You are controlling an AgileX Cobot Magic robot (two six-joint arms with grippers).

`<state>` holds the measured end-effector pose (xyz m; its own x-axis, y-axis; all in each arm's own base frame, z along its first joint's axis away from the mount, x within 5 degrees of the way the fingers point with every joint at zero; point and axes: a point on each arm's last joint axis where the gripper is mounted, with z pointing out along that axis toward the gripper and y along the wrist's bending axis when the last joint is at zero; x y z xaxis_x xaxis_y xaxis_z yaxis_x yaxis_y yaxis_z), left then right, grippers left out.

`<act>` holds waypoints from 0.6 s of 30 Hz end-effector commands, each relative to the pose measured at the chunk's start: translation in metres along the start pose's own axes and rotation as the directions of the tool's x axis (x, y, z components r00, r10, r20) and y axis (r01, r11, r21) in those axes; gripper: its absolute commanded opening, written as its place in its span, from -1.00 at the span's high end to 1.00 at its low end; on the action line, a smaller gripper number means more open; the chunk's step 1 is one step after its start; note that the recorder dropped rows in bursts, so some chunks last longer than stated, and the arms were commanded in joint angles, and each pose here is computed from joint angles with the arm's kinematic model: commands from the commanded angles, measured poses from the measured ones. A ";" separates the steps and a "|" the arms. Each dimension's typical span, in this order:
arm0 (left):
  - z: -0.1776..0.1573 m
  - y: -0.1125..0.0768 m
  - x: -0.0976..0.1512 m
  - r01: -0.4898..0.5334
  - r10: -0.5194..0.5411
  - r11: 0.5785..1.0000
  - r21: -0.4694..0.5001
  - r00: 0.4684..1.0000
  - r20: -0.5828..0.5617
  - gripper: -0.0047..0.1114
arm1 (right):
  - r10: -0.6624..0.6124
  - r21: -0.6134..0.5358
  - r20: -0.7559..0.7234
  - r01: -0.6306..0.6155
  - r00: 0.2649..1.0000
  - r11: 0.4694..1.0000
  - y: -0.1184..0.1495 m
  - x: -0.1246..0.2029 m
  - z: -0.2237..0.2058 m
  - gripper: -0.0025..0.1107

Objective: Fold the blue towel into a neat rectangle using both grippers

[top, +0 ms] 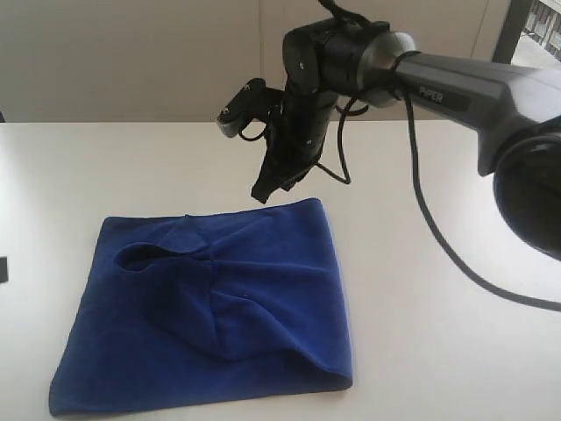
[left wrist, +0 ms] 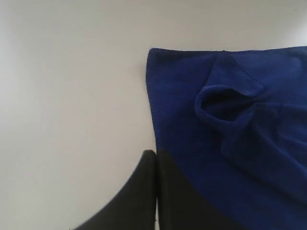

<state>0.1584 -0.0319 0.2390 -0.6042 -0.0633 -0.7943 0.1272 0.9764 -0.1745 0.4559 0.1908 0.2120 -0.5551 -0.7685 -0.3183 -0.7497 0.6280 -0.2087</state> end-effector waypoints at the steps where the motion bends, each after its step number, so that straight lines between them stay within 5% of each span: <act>1: 0.019 -0.010 -0.031 -0.081 0.091 0.995 0.059 0.978 -0.189 0.92 | -0.034 -0.065 -0.019 0.033 0.999 0.997 0.006 0.004 0.026 0.96; 7: 0.063 -0.021 -0.032 -0.066 0.140 0.974 0.216 0.927 -0.349 0.92 | -0.047 -0.103 -0.101 0.036 0.994 0.994 0.009 0.016 0.059 0.96; 12: 0.088 -0.031 -0.026 -0.025 0.154 0.931 0.364 0.931 -0.331 0.92 | -0.019 -0.119 -0.190 -0.003 0.982 0.993 -0.002 0.035 0.076 0.96; 18: 0.098 -0.036 -0.029 -0.033 0.159 0.906 0.423 0.951 -0.266 0.92 | 0.052 -0.109 -0.287 -0.087 0.957 0.990 -0.033 0.072 0.086 0.96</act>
<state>0.2453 -0.0805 0.2076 -0.7871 0.1593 -0.5959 0.4382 0.8244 -0.3583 0.4704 0.1594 0.1343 -0.6369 -0.7544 -0.1588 -0.7542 0.6524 -0.0740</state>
